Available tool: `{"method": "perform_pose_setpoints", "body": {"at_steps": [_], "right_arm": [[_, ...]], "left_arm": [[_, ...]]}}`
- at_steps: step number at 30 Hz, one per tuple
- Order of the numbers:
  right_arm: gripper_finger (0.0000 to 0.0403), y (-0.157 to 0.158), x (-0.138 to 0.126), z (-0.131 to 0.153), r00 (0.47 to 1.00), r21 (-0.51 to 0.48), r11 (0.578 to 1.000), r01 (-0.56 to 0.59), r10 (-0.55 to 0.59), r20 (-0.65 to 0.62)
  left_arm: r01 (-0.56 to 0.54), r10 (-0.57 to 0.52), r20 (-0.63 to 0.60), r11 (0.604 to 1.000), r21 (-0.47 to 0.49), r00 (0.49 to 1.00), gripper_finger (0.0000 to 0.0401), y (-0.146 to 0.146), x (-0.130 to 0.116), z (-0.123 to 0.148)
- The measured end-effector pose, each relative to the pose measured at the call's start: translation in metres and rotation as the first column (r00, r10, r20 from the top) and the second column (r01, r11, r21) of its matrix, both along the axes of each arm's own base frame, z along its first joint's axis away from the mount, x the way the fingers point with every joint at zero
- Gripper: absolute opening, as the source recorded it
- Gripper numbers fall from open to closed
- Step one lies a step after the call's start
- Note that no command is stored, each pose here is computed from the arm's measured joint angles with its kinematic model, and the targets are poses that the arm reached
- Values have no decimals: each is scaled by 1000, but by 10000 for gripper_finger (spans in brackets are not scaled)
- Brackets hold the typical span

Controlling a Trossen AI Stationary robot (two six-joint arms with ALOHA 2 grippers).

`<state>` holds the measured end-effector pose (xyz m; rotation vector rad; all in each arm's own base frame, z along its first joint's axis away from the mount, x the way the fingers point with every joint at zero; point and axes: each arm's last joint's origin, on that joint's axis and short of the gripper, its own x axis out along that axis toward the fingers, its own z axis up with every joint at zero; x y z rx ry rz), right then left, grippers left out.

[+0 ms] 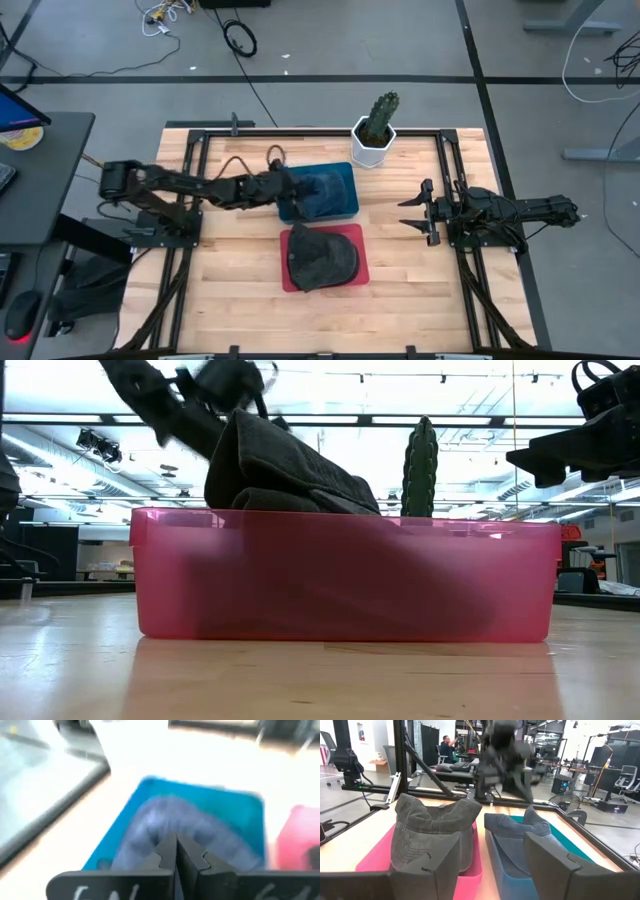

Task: Pick & Place hat
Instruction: Return to Home Position

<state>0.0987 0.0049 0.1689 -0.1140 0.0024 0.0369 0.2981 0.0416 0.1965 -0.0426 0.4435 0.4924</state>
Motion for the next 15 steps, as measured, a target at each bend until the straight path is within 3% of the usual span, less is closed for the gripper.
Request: {"method": "perform_pose_setpoints", "body": {"at_steps": [7, 15], "right_arm": [[217, 0, 0, 0, 1000, 0, 1000, 0, 0, 0], [217, 0, 0, 0, 1000, 0, 1000, 0, 0, 1]], "left_arm": [[16, -11, 219, 1000, -21, 976, 24, -12, -18, 50], [23, 25, 342, 990, -137, 939, 21, -18, -23, 63]]}}
